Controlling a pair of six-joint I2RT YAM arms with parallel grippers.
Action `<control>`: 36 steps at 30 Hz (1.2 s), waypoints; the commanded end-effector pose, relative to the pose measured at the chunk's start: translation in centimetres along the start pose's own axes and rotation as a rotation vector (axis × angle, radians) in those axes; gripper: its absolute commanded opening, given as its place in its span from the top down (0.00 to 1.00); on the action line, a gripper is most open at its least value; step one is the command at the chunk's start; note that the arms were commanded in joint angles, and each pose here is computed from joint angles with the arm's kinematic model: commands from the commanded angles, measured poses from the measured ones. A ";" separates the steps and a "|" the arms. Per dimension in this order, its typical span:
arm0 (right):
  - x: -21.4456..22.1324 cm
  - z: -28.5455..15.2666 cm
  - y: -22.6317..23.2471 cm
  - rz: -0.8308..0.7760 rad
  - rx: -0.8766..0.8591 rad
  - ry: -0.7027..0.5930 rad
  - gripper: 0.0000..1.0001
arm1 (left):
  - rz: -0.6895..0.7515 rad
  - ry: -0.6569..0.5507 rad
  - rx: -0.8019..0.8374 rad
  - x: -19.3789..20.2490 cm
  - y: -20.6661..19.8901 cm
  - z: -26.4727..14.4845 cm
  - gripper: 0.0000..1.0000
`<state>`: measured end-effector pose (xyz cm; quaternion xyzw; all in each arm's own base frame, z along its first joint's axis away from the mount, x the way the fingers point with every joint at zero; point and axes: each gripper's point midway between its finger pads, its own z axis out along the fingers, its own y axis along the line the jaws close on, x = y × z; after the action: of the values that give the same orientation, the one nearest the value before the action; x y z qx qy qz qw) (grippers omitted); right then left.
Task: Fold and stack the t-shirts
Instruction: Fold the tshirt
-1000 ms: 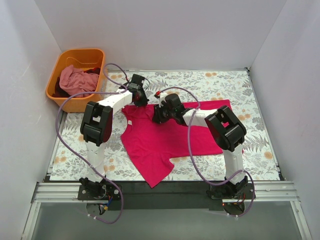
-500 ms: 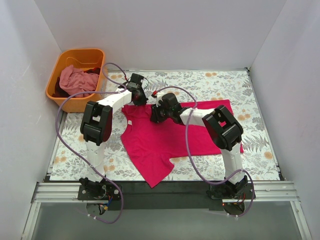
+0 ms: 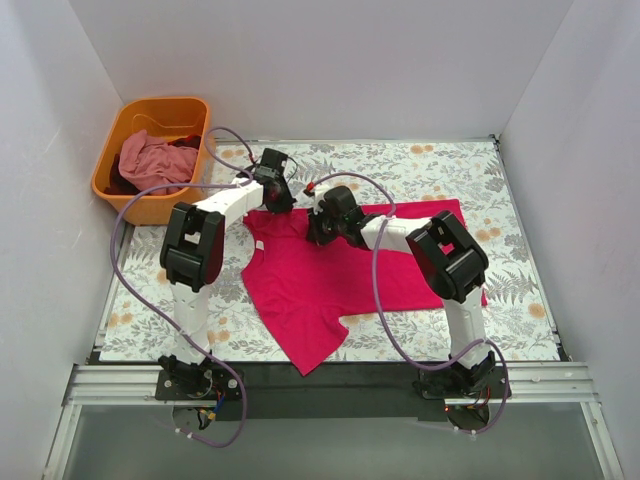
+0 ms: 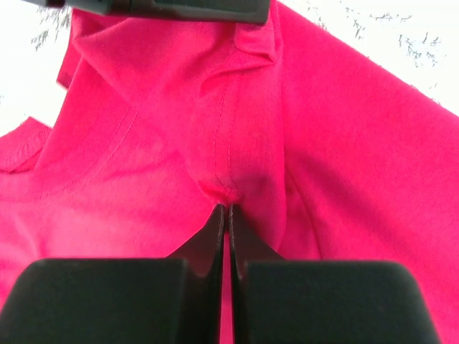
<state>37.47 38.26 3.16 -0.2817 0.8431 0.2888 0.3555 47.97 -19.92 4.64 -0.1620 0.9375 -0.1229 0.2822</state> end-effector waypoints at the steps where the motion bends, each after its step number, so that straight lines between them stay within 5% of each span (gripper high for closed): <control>1: -1.7 -2.3 1.5 -0.052 -0.030 -0.014 0.99 | -0.017 -0.046 0.008 -1.6 -0.1 -3.5 1.00; 21: 3.5 -6.0 1.1 -0.146 -0.077 0.172 0.99 | -0.163 0.162 0.091 8.2 3.6 -12.8 1.00; 36: 2.3 -5.9 0.3 -0.221 -0.135 0.200 0.97 | -0.295 0.226 0.066 12.4 5.8 -13.4 1.00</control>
<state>32.93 33.26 4.08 -0.4007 0.8305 0.2687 0.2783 29.07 -16.98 5.88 -0.2582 0.9370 -0.1835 0.1471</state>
